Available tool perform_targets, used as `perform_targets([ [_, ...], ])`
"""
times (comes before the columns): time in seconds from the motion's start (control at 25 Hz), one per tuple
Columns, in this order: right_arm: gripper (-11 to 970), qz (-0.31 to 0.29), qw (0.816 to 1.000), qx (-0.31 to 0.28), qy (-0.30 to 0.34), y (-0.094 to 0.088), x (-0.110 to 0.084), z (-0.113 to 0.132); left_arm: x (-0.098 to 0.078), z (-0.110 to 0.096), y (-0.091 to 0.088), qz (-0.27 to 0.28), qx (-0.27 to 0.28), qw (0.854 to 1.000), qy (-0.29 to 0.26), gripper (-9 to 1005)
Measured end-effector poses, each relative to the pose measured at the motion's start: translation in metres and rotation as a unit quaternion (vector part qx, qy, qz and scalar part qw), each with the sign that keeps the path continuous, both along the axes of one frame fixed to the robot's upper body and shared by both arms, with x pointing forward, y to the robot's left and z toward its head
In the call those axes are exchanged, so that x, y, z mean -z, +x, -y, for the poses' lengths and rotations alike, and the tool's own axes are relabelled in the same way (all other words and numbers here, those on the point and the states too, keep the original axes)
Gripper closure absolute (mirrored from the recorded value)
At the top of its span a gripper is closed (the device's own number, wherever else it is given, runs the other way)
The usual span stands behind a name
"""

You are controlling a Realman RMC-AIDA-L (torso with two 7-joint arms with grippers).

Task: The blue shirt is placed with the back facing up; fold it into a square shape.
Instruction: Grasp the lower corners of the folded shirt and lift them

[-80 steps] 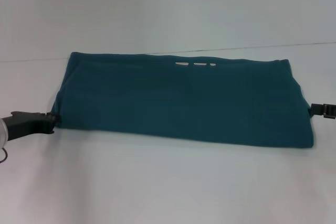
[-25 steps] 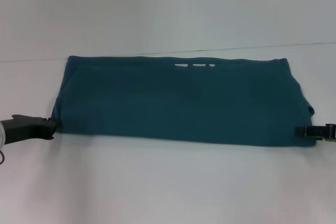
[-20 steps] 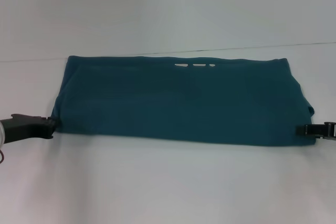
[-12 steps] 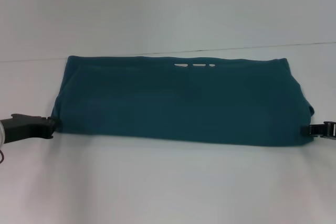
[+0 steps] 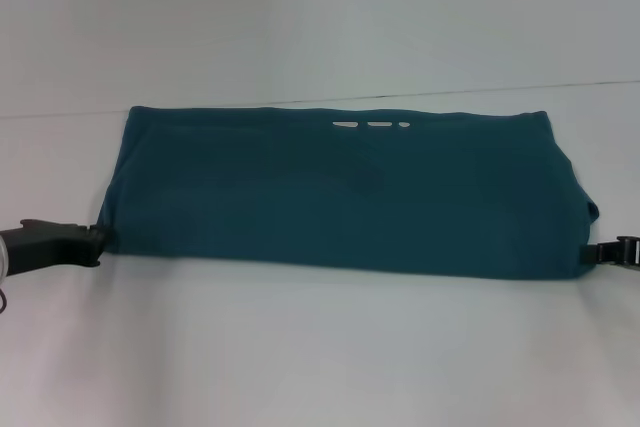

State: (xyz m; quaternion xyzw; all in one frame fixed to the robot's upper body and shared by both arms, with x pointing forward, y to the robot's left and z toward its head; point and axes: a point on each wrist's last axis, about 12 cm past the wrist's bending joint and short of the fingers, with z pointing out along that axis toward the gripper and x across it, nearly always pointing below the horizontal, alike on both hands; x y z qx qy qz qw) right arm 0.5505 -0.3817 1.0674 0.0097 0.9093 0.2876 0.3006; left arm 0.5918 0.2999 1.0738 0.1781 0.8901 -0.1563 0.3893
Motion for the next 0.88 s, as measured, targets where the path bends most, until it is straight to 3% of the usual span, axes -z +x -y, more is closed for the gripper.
perform_targets([
  [0.56,948,0.012,1.000,0.012,0.000,-0.011,0.000,0.016,-0.010,-0.010,-0.021,-0.002,-0.010,1.000,-0.018,995],
  [0.88,948,0.011,1.000,0.009,-0.003,-0.025,0.003,0.026,0.000,-0.014,-0.039,-0.031,-0.009,0.999,-0.036,996],
])
